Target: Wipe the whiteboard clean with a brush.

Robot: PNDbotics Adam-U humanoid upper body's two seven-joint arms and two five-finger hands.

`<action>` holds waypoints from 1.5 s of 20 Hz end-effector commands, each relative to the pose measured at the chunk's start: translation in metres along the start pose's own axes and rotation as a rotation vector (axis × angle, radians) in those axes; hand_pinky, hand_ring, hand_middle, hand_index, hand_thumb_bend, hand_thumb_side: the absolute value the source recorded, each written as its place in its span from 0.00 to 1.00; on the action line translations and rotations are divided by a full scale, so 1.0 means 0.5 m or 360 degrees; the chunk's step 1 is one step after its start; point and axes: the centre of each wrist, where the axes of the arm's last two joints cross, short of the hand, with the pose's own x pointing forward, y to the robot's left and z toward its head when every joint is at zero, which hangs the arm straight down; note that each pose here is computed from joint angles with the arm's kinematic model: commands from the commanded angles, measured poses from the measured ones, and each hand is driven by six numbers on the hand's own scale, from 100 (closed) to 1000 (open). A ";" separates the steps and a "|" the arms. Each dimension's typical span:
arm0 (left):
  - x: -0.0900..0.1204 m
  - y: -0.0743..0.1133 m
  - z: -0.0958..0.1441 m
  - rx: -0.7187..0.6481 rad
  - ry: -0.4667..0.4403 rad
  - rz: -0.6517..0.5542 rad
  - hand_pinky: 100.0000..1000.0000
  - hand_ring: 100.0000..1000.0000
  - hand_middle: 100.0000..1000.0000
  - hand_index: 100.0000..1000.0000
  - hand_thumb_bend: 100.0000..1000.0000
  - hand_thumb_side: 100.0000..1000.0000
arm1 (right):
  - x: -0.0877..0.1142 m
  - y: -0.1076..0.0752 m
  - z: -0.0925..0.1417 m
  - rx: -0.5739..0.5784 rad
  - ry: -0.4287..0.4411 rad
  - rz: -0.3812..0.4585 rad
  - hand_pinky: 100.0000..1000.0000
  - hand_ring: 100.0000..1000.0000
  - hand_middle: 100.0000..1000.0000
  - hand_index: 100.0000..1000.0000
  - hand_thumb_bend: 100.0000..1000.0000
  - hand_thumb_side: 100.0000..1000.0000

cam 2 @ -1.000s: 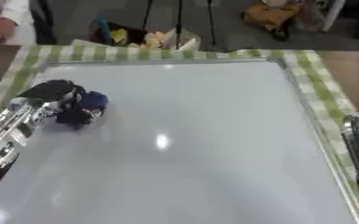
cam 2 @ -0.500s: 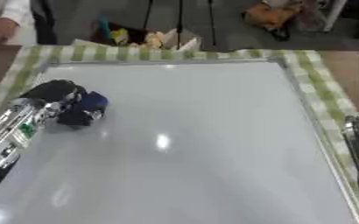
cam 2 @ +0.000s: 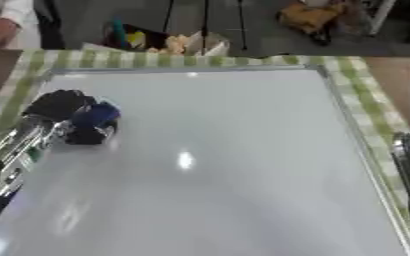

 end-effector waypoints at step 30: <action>-0.018 -0.009 -0.029 -0.0020 0.0099 0.0167 0.23 0.41 0.43 0.76 0.00 0.83 | 0.007 -0.003 -0.011 -0.0014 -0.0026 -0.0023 0.79 0.82 0.75 0.80 0.00 0.96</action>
